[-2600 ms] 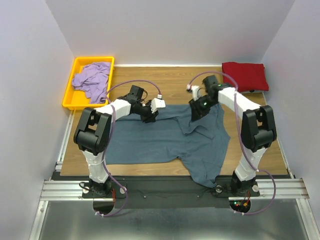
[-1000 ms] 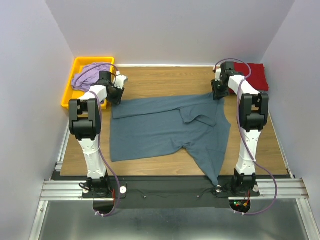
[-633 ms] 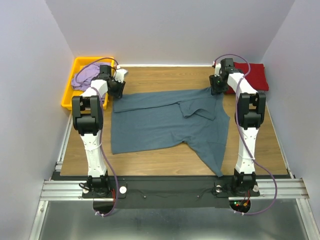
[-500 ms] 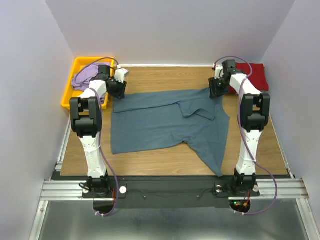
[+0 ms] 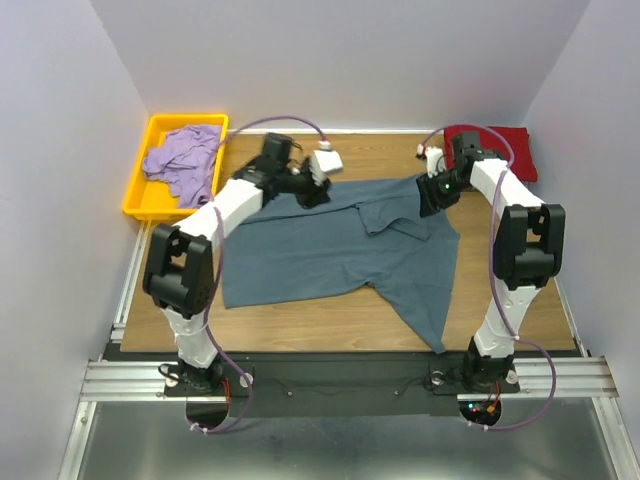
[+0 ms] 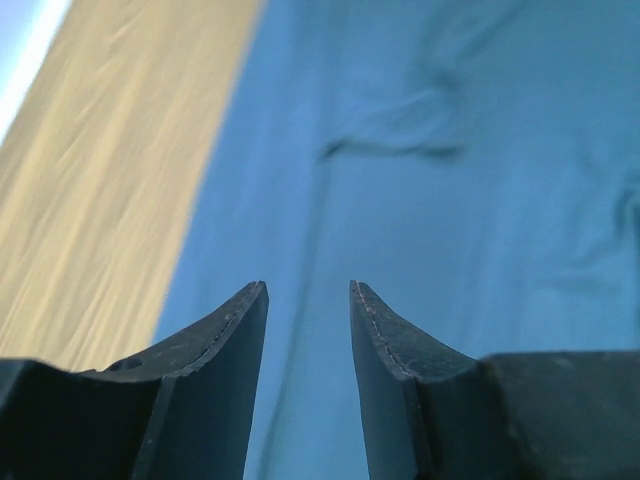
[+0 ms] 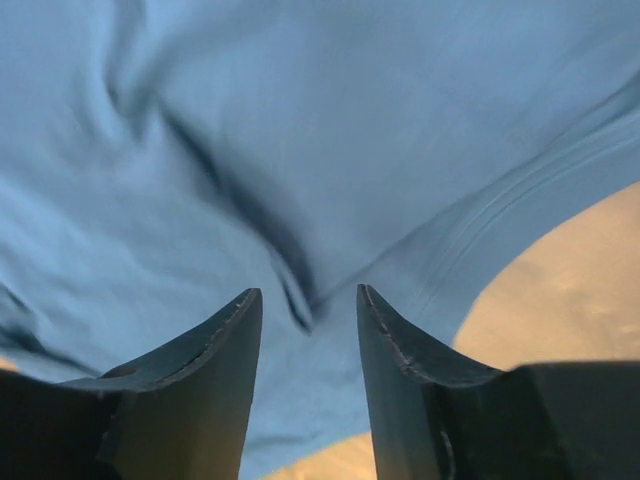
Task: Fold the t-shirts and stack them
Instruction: Fold the tshirt
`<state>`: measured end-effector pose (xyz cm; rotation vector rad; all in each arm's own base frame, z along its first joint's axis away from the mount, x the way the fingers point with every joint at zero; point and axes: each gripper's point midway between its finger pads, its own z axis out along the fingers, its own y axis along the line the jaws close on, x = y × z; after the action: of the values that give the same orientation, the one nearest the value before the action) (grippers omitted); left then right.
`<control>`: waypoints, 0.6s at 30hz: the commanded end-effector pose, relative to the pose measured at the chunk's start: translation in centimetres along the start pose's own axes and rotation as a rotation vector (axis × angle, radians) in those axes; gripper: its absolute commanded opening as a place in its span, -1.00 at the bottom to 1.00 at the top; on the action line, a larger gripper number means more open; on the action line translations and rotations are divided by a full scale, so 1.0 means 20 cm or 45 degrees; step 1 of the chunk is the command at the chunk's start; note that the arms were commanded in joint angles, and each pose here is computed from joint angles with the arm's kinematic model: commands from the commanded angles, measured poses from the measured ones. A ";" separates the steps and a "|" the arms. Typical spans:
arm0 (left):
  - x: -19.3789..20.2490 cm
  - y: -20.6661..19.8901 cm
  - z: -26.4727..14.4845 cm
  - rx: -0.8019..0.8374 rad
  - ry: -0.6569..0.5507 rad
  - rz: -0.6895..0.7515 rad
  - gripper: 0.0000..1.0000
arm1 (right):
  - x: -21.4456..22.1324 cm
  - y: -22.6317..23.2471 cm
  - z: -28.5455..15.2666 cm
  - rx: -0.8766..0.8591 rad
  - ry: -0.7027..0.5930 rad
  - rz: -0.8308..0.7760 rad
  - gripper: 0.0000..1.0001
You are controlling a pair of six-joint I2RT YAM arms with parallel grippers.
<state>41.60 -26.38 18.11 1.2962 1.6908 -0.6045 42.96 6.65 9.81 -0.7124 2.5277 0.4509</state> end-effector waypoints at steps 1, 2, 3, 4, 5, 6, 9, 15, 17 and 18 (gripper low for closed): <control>-0.02 -0.23 0.25 0.131 -0.005 0.184 -0.01 | 0.14 0.02 0.00 -0.021 0.111 -0.105 -0.01; -0.02 -0.25 0.29 0.138 0.003 0.209 -0.01 | 0.15 0.01 0.01 -0.024 0.120 -0.111 0.00; -0.02 -0.32 0.37 0.172 0.015 0.258 -0.01 | 0.16 0.01 0.03 -0.038 0.126 -0.111 0.00; -0.02 -0.34 0.41 0.186 0.021 0.272 -0.01 | 0.16 0.02 0.04 -0.049 0.129 -0.109 0.00; -0.05 -0.36 0.44 0.189 0.011 0.300 0.00 | 0.17 0.02 0.05 -0.058 0.132 -0.106 0.00; -0.04 -0.37 0.47 0.190 0.021 0.311 0.01 | 0.17 0.02 0.06 -0.066 0.133 -0.103 0.00; -0.02 -0.41 0.58 0.196 0.063 0.336 0.04 | 0.19 0.05 0.07 -0.102 0.141 -0.103 0.02; 0.06 -0.46 0.72 0.197 0.131 0.373 0.05 | 0.23 0.09 0.08 -0.161 0.160 -0.096 0.04; 0.06 -0.46 0.75 0.192 0.137 0.378 0.05 | 0.25 0.09 0.09 -0.166 0.176 -0.099 0.04; 0.07 -0.46 0.76 0.189 0.145 0.380 0.05 | 0.25 0.09 0.09 -0.168 0.179 -0.097 0.04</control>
<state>36.45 -39.30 5.35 1.7100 1.6174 -0.5613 39.54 6.42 6.17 -0.8784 2.6106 0.5177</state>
